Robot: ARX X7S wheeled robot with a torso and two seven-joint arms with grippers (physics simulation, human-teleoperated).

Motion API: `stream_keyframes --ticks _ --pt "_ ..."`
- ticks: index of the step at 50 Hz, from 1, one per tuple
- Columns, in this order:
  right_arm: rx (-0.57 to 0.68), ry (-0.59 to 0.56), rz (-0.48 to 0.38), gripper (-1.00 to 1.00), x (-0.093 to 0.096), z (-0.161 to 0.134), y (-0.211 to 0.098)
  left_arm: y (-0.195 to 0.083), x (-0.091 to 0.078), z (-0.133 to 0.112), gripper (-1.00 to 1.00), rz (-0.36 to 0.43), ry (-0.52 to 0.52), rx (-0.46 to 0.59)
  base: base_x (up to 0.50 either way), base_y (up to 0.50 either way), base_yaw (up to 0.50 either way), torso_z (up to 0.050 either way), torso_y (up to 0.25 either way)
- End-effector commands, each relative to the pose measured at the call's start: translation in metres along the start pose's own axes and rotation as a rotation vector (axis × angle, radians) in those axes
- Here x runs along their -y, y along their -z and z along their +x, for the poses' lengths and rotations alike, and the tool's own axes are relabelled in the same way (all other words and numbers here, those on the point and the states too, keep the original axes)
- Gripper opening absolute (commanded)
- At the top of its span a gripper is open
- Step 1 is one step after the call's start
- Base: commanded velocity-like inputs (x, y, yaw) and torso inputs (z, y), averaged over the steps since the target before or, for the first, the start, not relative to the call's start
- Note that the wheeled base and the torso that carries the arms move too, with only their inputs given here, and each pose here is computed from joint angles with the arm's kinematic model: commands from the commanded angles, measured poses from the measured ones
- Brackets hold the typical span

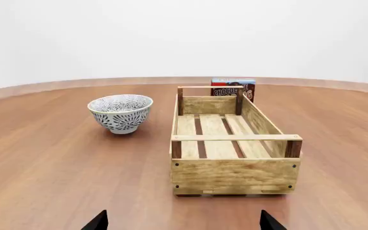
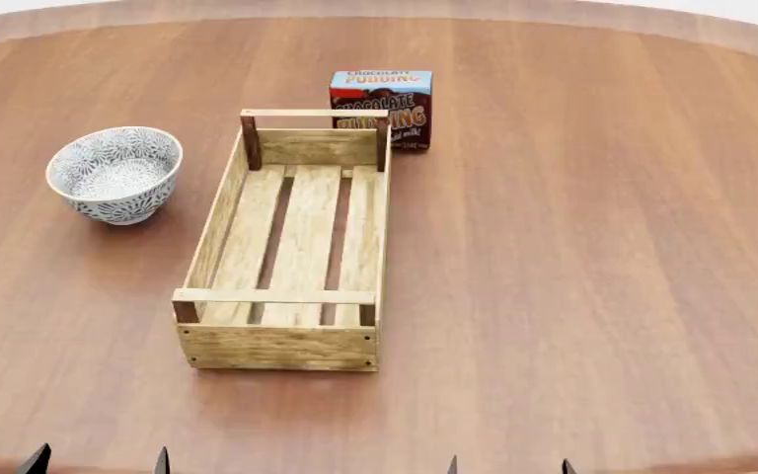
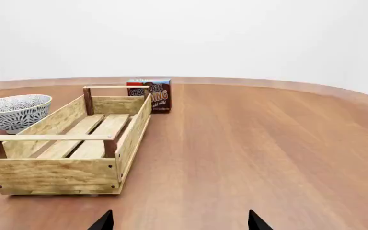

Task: Pick up the bowl on the left and put it in the tray.

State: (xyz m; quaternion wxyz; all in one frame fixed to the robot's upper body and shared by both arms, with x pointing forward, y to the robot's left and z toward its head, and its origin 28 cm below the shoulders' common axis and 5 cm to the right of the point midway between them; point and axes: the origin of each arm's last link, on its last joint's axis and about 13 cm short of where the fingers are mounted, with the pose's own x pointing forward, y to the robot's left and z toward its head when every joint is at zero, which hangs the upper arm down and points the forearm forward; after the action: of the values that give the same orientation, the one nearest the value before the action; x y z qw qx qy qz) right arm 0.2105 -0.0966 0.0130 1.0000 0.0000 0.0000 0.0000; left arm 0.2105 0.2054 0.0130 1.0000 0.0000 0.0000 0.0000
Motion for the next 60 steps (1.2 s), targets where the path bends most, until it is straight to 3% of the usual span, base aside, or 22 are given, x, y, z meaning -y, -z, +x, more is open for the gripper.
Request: stream_keyframes --ticks 1,24,60 --pt "0.000 0.000 0.000 1.00 -0.0004 0.0000 -0.0001 -0.0003 0.0000 0.0000 1.00 0.000 0.000 0.000 0.00 0.00 0.00 0.000 0.000" --pt "0.034 -0.040 -0.033 1.00 -0.0032 -0.0040 -0.0011 0.0018 0.0002 -0.0016 1.00 -0.005 0.001 0.000 0.00 0.00 0.00 0.000 0.000" --pt "0.029 -0.029 -0.030 1.00 -0.0024 -0.0034 -0.0012 0.0018 0.0000 -0.0015 1.00 -0.006 0.001 -0.007 0.00 0.50 0.00 0.000 0.000"
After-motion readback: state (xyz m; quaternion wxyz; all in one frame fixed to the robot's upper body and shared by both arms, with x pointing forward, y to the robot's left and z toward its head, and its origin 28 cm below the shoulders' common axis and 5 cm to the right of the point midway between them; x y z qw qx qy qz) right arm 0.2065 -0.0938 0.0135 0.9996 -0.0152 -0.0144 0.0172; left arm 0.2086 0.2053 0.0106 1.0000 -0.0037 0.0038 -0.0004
